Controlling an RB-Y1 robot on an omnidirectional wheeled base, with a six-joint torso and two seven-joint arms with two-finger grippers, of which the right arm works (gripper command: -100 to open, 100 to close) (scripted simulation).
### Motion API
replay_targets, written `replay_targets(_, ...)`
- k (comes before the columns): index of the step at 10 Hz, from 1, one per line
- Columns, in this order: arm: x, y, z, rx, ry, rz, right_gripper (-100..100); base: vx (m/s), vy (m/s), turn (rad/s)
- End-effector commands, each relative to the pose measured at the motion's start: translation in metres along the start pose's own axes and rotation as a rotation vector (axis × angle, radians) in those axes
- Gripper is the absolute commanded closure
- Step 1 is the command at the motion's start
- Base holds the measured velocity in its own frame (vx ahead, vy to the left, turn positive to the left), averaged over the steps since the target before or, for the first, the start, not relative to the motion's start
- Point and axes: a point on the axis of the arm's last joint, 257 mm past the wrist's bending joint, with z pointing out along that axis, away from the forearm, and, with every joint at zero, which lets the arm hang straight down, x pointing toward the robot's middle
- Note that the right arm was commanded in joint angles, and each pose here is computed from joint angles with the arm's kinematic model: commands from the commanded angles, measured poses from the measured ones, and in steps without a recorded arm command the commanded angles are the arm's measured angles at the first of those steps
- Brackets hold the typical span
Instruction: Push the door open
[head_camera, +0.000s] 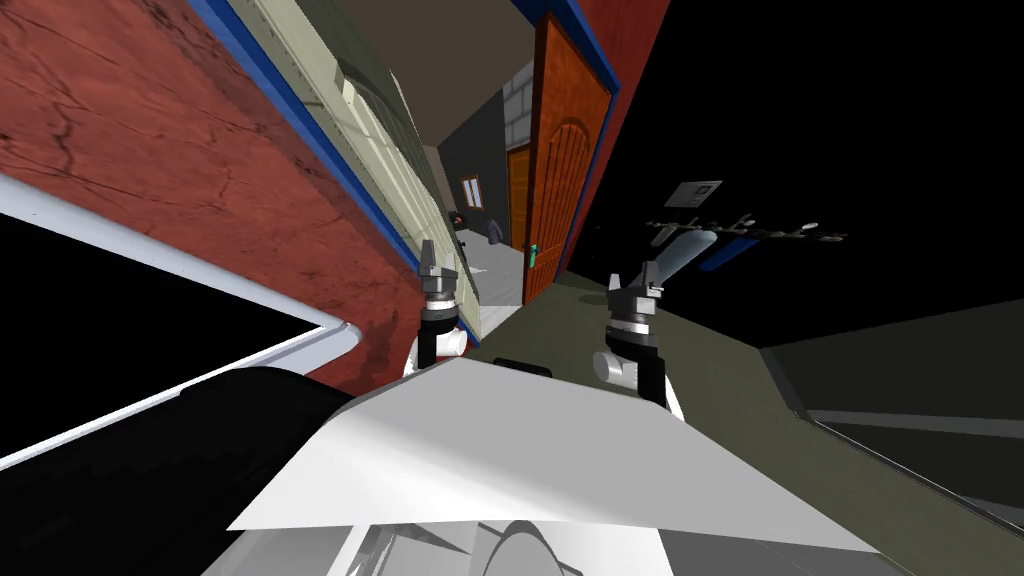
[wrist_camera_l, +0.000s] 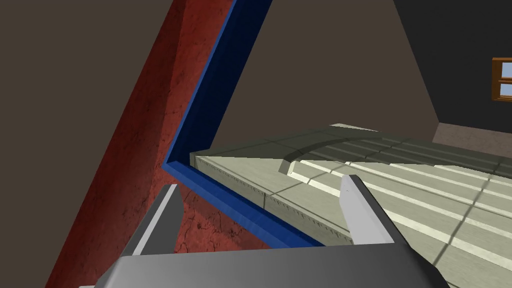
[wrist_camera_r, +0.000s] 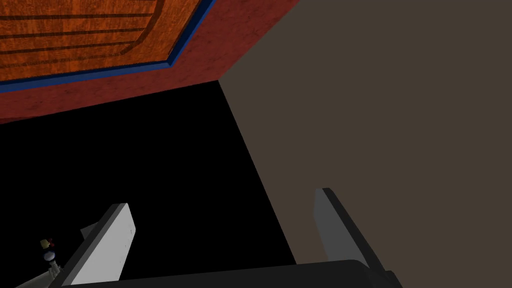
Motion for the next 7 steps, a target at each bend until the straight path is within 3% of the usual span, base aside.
replay_targets(1,0.001,-0.012,-0.0005,0.017,0.007,0.007,-100,0.069,-0.056,0.133)
replay_targets(7,0.004,-0.061,-0.0005,0.086,0.032,0.028,-100,0.072,-0.076,0.165)
